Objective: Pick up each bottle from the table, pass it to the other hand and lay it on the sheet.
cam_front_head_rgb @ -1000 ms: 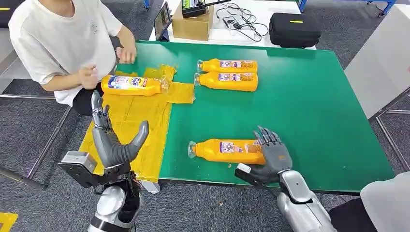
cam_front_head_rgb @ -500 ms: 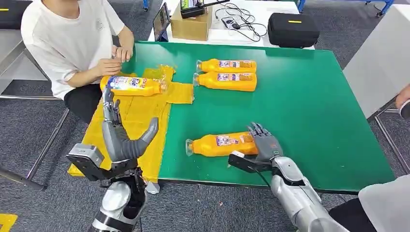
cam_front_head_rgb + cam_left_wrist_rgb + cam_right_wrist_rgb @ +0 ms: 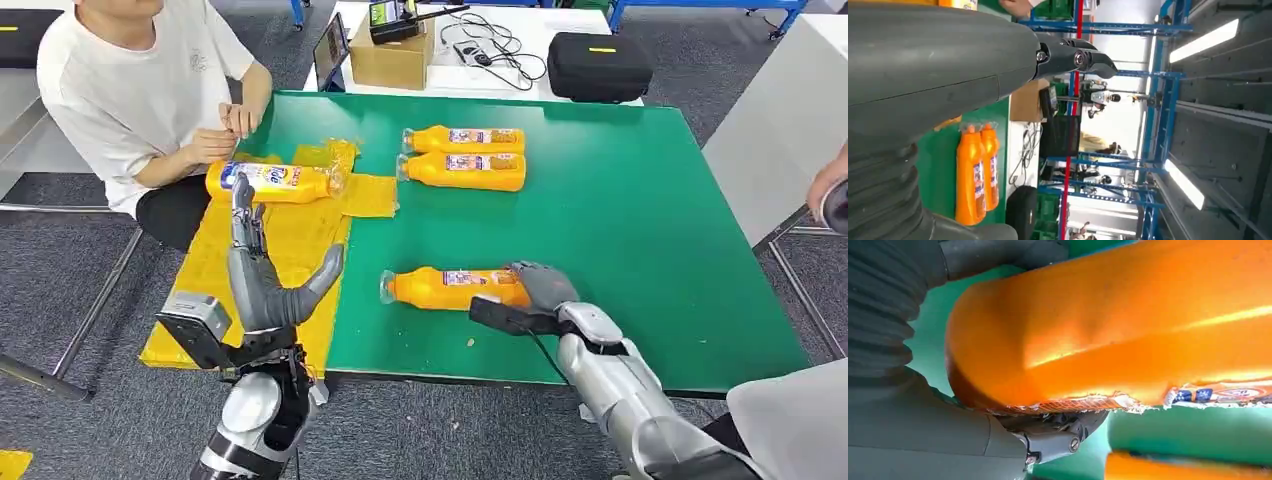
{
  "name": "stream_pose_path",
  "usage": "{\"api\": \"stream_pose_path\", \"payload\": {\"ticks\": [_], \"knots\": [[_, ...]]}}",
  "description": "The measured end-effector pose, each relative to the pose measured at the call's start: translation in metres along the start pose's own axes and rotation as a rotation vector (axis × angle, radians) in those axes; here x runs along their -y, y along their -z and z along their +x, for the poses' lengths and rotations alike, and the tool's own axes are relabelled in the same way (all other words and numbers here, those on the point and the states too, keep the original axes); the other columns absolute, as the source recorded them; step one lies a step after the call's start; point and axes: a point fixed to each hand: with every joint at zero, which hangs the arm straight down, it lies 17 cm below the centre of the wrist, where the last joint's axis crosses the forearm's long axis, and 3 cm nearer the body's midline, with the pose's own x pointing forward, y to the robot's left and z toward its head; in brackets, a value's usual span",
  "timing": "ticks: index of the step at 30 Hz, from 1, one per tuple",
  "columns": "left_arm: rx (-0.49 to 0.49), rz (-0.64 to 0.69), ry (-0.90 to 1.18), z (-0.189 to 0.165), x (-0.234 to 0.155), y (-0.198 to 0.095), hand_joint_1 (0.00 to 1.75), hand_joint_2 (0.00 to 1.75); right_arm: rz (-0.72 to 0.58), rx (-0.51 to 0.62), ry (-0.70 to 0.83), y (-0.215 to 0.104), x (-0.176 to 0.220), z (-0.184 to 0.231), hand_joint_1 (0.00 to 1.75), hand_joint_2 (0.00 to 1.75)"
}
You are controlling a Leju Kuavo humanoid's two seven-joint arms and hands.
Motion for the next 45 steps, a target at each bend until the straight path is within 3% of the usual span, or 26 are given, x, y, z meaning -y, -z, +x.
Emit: {"api": "stream_pose_path", "payload": {"ticks": [6,8,11,13,14,15,17,22,28,35,43,45], "knots": [[-0.001,-0.019,-0.007,-0.003,0.008,0.005,0.00,1.75,0.025,-0.017,0.009,0.001,0.000,-0.002,1.75,1.75],[-0.005,-0.022,-0.004,-0.005,0.008,0.004,0.00,1.75,-0.003,0.054,0.103,0.001,0.002,0.012,1.75,1.75],[-0.054,0.005,-0.063,-0.015,-0.002,-0.007,0.00,1.75,-0.125,0.185,0.373,-0.008,0.006,0.038,1.75,1.75],[-0.138,0.023,-0.158,-0.028,-0.011,-0.022,0.00,1.75,-0.172,0.265,0.668,-0.021,0.002,0.063,1.75,1.75],[-0.186,0.025,-0.229,-0.035,-0.014,-0.032,0.00,1.75,-0.208,0.312,0.873,-0.030,0.008,0.076,1.48,1.75],[-0.223,0.025,-0.286,-0.041,-0.015,-0.042,0.00,1.75,-0.275,0.327,1.011,-0.039,0.015,0.077,1.69,1.75],[-0.261,0.022,-0.353,-0.045,-0.018,-0.061,0.00,1.75,-0.416,0.322,1.102,-0.055,0.030,0.074,1.75,1.75],[-0.296,-0.008,-0.379,-0.048,-0.018,-0.090,0.00,1.75,-0.598,0.361,1.129,-0.086,0.069,0.065,1.75,1.75],[-0.364,-0.043,-0.389,-0.060,-0.005,-0.111,0.00,1.75,-0.642,0.449,1.147,-0.111,0.082,0.078,1.75,1.75],[-0.405,-0.193,-0.451,-0.064,0.033,-0.135,0.00,1.75,-0.346,0.607,1.005,-0.114,0.044,0.147,1.75,1.75],[-0.447,-0.267,-0.575,-0.066,0.057,-0.135,0.00,1.75,-0.155,0.714,0.837,-0.123,-0.002,0.200,1.75,1.75],[-0.462,-0.266,-0.595,-0.067,0.058,-0.135,0.00,1.75,-0.127,0.693,0.796,-0.119,-0.012,0.203,1.75,1.75]]}}
